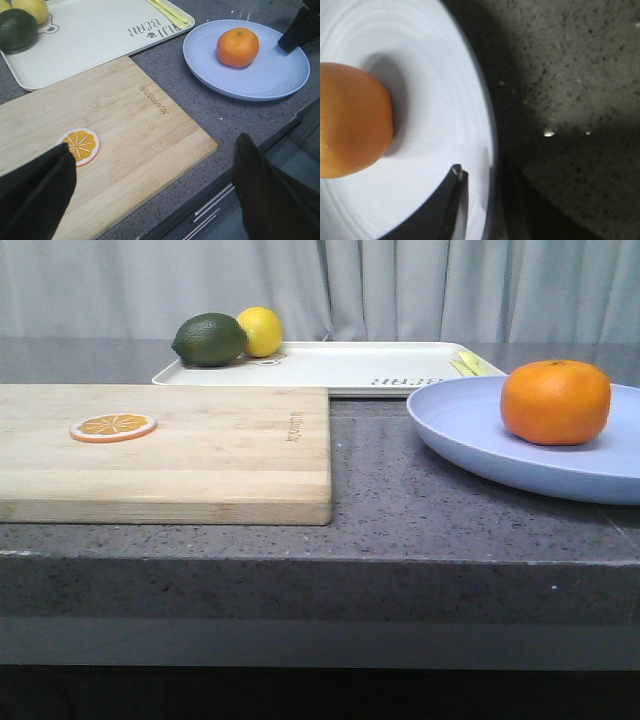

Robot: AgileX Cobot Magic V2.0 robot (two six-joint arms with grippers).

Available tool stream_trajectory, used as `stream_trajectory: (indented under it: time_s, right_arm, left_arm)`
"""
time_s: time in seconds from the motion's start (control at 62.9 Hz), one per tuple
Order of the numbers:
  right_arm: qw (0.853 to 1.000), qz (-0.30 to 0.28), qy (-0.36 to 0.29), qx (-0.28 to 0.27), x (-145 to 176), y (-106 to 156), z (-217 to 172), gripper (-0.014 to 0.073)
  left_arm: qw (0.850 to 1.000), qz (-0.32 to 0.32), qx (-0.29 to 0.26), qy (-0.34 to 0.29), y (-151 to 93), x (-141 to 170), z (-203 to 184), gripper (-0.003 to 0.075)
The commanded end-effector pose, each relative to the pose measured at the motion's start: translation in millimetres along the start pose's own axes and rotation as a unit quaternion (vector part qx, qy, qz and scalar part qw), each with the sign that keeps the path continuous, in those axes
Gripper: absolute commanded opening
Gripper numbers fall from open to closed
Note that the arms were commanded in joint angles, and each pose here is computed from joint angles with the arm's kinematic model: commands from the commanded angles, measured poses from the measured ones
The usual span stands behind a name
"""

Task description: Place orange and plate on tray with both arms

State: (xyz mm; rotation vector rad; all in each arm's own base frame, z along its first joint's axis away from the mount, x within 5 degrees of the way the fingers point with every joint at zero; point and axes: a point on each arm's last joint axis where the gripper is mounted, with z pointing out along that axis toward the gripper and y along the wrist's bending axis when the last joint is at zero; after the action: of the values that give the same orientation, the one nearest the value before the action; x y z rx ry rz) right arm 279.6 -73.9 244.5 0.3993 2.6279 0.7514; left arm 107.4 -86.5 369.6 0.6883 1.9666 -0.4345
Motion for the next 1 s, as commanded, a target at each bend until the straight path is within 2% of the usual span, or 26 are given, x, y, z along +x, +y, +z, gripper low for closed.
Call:
stream_trajectory:
  time_s: [0.0,0.334,0.413,0.588,0.684,0.986]
  right_arm:
    - [0.999,-0.009,-0.041,-0.014,-8.2,10.0,-13.8,0.0183]
    - [0.999,-0.009,-0.047,-0.01,-9.3,9.4,-13.9,0.0179]
    - [0.999,-0.009,-0.047,-0.01,-9.3,9.4,-13.9,0.0133]
    - [0.999,-0.009,-0.047,-0.01,-9.3,9.4,-13.9,-0.0052]
    - [0.999,-0.008,-0.047,-0.01,-9.3,9.4,-13.9,-0.0118]
    - [0.999,-0.006,-0.041,-0.019,-8.2,11.0,-13.9,-0.0117]
  left_arm:
    - [0.999,-0.009,0.001,-0.051,0.0,-13.6,-5.6,0.0619]
    - [0.999,-0.009,0.001,-0.051,0.0,-13.6,-5.6,0.0619]
    - [0.999,-0.009,0.001,-0.051,0.0,-13.6,-5.6,0.0619]
    - [0.999,-0.009,0.001,-0.051,0.0,-13.6,-5.6,0.0619]
    - [0.999,-0.009,0.001,-0.051,0.0,-13.6,-5.6,0.0619]
    - [0.999,-0.009,0.001,-0.051,0.0,-13.6,-5.6,0.0619]
